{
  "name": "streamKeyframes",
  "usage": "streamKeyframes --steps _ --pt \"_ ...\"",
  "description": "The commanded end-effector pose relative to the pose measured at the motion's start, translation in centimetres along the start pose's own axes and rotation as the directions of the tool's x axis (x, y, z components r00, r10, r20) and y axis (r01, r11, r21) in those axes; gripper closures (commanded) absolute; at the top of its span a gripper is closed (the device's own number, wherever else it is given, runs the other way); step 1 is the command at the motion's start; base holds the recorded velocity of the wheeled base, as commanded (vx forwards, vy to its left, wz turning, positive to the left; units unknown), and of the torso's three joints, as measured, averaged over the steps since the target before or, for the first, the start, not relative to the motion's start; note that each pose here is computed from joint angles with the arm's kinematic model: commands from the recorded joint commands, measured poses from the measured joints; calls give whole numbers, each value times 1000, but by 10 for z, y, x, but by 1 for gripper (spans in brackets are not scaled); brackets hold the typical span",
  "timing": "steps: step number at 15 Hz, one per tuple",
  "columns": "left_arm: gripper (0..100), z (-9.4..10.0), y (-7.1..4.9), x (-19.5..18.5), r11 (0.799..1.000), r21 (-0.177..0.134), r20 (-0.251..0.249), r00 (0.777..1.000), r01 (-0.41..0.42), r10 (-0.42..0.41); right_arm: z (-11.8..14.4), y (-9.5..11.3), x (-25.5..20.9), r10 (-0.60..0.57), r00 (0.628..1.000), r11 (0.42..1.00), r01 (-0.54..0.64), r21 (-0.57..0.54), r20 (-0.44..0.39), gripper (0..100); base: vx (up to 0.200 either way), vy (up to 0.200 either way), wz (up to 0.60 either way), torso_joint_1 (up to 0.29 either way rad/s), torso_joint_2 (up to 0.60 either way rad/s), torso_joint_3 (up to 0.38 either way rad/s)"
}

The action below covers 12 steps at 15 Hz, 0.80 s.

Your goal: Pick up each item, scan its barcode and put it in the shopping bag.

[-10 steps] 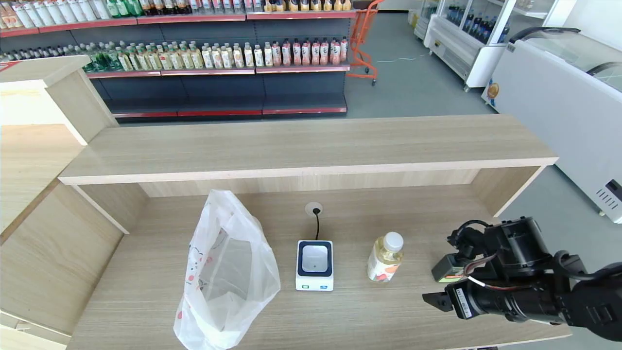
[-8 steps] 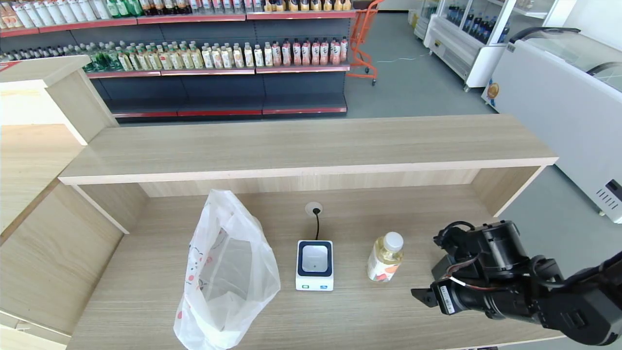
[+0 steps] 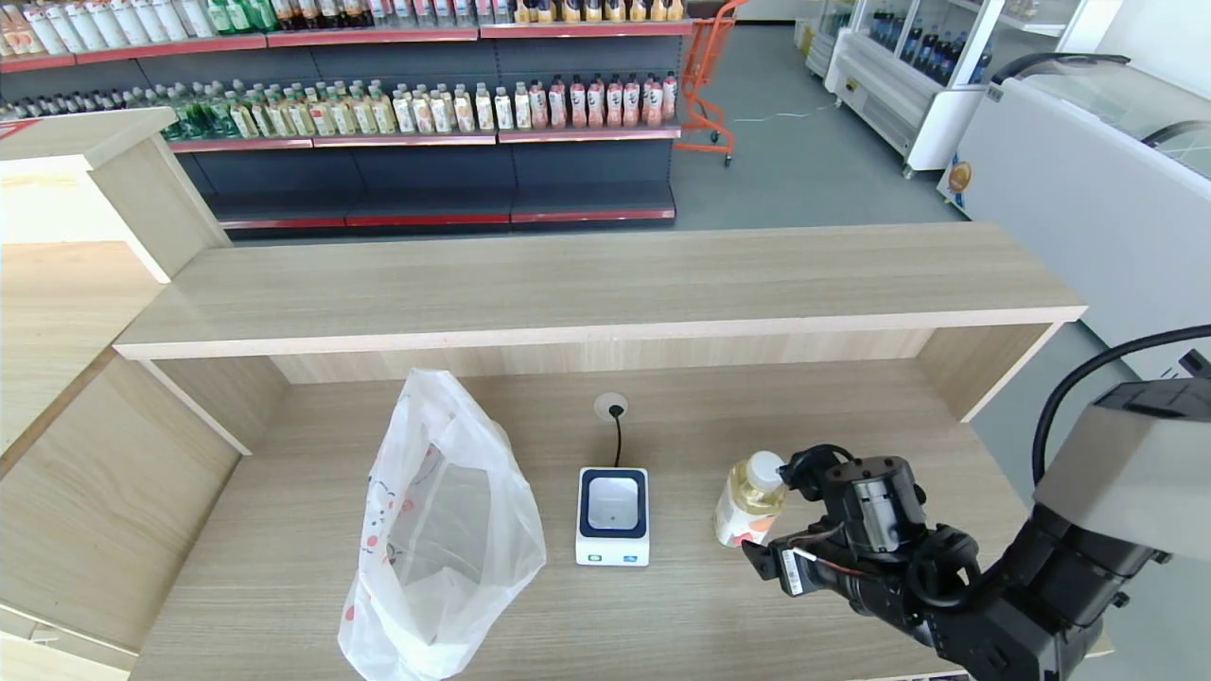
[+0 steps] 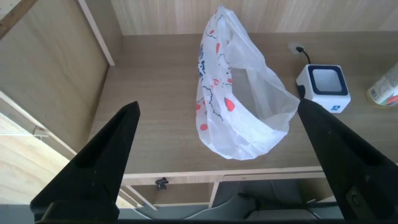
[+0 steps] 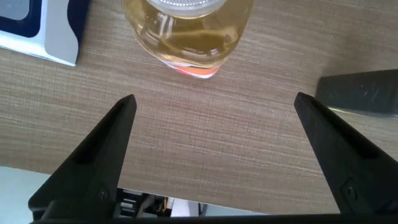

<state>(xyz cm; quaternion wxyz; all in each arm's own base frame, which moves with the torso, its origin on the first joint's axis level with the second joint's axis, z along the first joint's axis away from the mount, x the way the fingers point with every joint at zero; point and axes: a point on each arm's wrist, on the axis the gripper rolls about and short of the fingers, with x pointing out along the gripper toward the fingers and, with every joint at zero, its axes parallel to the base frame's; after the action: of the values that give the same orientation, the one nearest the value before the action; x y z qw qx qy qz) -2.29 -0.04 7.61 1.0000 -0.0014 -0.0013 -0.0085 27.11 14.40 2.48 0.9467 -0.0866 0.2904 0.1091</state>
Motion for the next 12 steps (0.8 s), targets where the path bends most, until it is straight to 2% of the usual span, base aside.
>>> streamKeyframes --steps 1,4,12 --pt "0 0 0 0 1000 -2 1 1000 0 0 -10 6 12 0 1000 1000 0 -12 -16 0 0 0 0 0 0 0" --pt "0 0 0 0 1000 0 1 1000 0 0 -10 9 26 -41 998 999 41 5 56 0 0 0 0 0 0 0" --pt "0 0 0 0 1000 0 1 1000 0 0 -11 32 63 -11 979 1000 8 17 203 0 0 0 0 0 0 0"
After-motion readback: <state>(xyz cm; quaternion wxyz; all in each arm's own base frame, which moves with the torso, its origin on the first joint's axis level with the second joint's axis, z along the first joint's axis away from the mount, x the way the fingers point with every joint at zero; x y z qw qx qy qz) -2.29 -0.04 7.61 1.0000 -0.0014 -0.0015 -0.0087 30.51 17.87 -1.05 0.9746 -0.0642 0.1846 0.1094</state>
